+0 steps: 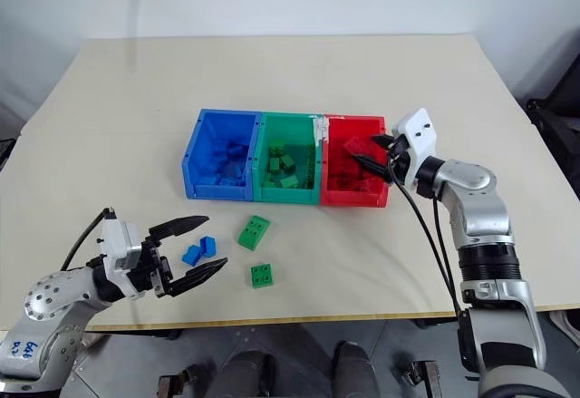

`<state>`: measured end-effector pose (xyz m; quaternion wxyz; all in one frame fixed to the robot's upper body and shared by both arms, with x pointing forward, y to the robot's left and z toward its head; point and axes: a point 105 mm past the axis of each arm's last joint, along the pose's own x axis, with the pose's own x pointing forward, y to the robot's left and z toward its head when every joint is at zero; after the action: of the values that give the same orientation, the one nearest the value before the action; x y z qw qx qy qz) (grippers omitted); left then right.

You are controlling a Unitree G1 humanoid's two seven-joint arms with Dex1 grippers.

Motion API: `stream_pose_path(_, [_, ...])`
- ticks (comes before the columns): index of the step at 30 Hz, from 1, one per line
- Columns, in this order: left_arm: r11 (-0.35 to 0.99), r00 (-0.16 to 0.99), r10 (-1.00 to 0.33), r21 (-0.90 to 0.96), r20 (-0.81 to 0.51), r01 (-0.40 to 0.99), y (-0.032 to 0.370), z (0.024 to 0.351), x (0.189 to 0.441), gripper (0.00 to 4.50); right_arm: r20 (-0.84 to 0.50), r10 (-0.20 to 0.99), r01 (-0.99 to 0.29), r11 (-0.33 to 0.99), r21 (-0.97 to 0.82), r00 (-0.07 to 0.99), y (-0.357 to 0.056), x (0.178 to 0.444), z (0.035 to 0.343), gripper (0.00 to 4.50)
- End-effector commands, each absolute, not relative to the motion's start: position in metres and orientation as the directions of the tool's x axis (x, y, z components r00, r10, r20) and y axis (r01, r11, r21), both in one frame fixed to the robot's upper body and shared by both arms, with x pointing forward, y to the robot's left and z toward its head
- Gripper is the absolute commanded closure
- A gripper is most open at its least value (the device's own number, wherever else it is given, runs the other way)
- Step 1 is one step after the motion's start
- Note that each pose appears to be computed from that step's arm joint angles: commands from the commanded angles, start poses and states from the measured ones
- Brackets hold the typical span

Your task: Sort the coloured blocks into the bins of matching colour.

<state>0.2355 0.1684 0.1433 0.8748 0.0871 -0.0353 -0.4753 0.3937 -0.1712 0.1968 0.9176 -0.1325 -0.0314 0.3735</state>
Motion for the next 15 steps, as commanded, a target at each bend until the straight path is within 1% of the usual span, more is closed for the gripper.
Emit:
stream_pose_path(1, [0.526,0.536,-0.844,0.184,-0.006,0.83,0.171,0.148,0.229,0.0,0.06,0.712,-0.657,0.673,-0.339,0.699,-0.184,0.382,0.222,0.04])
stream_pose_path(5, [0.495,0.512,-0.858,0.203,-0.04,0.845,0.173,0.144,0.227,0.0,0.062,0.788,-0.726,0.592,-0.351,0.612,-0.199,0.354,0.226,0.04])
stream_pose_path(9, [0.438,0.456,-0.888,0.199,-0.054,0.877,0.165,0.142,0.229,0.0,-0.14,0.857,-0.838,0.43,-0.337,0.496,-0.214,0.315,0.198,0.04])
stream_pose_path(11, [0.4,0.421,-0.905,0.211,-0.06,0.892,0.161,0.142,0.23,0.0,-0.298,0.856,-0.885,0.318,-0.34,0.422,-0.225,0.297,0.174,0.04])
stream_pose_path(12, [0.386,0.408,-0.911,0.215,-0.065,0.897,0.16,0.142,0.231,0.0,-0.345,0.85,-0.898,0.285,-0.336,0.399,-0.229,0.292,0.166,0.04])
stream_pose_path(13, [0.378,0.4,-0.914,0.217,-0.068,0.9,0.16,0.142,0.231,0.0,-0.368,0.846,-0.904,0.266,-0.333,0.385,-0.231,0.29,0.163,0.04])
stream_pose_path(15, [0.376,0.403,-0.911,0.225,-0.087,0.899,0.164,0.139,0.231,0.0,-0.353,0.867,-0.915,0.24,-0.325,0.353,-0.221,0.292,0.164,0.04])
